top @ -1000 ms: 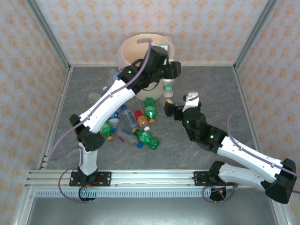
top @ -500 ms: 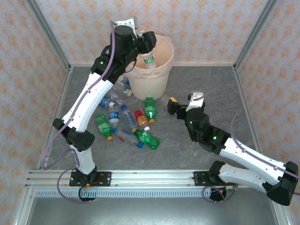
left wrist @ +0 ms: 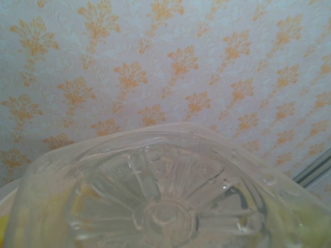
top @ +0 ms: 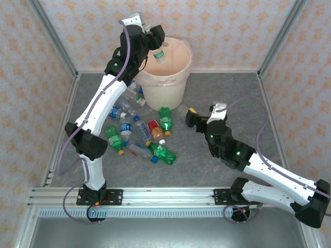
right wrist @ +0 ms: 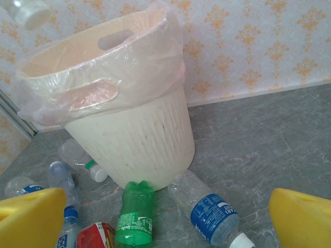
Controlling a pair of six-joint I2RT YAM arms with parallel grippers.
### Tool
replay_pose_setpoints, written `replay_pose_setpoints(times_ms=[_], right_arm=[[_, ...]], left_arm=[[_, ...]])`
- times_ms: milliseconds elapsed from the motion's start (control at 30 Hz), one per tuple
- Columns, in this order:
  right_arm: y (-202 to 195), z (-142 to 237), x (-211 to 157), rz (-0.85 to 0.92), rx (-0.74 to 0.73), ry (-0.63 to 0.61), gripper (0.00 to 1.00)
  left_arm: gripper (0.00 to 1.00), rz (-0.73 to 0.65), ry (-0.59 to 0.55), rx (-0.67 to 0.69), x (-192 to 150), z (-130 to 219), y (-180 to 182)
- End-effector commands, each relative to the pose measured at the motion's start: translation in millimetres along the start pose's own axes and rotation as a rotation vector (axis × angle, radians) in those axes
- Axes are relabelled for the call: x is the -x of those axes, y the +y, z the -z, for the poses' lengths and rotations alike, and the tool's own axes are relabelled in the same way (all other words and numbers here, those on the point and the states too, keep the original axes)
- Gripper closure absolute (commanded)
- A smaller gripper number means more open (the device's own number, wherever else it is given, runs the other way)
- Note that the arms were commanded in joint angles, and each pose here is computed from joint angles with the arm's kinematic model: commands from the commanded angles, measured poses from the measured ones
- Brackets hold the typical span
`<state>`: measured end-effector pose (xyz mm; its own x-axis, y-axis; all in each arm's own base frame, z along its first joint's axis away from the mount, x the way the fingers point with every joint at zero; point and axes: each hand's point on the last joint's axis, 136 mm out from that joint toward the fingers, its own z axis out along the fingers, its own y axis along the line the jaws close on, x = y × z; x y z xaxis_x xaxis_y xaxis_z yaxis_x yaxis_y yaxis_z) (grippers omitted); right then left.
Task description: Put the plastic bottles in the bin
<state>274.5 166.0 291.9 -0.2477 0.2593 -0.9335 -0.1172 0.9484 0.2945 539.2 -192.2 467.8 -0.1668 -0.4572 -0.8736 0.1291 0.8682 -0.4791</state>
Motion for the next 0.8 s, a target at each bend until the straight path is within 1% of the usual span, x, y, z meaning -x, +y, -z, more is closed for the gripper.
replay_pose_setpoints(times_ms=[0, 67, 100, 167, 233, 300, 400, 467, 500, 633, 767], right_arm=[[-10.1, -5.5, -19.5, 0.005, -0.039, 0.043, 0.00], [-11.8, -9.8, -28.6, -0.004, -0.025, 0.066, 0.00], [-15.2, -12.8, -34.2, -0.017, -0.023, 0.078, 0.00], [-23.2, -19.8, -43.7, -0.046, -0.023, 0.104, 0.00], [-29.6, -26.9, -53.3, -0.066, -0.016, 0.135, 0.00], [-32.9, -33.4, -62.0, -0.076, -0.001, 0.161, 0.00], [-40.0, -45.7, -73.5, -0.108, 0.010, 0.203, 0.00], [-41.1, -53.2, -80.9, -0.117, 0.029, 0.230, 0.00], [-41.8, -57.3, -84.7, -0.116, 0.034, 0.242, 0.00], [-45.9, -73.1, -99.5, -0.119, 0.033, 0.299, 0.00], [-48.4, -87.6, -117.7, -0.120, 0.038, 0.368, 0.00]], left_arm=[[0.31, -0.012, -0.006, -0.003, 0.0, -8.5, 1.8], [0.31, -0.020, 0.003, -0.003, -1.9, -8.1, 2.1], [0.28, -0.020, 0.005, -0.002, -1.5, -6.8, 2.1], [0.19, -0.022, 0.016, 0.001, -3.5, -5.8, 2.9], [0.15, -0.024, 0.025, -0.001, -3.3, -2.7, 2.3], [0.07, -0.025, 0.034, 0.003, -3.7, 0.3, 3.0], [0.07, -0.035, 0.040, 0.008, -3.7, 5.5, 4.6], [0.07, -0.039, 0.056, 0.016, -9.7, 4.3, 7.6], [0.06, -0.032, 0.038, 0.001, 1.9, 16.0, 2.9], [0.01, -0.014, 0.057, -0.029, 2.2, 26.5, -2.0], [0.01, 0.003, 0.079, -0.048, 2.0, 38.7, -4.2]])
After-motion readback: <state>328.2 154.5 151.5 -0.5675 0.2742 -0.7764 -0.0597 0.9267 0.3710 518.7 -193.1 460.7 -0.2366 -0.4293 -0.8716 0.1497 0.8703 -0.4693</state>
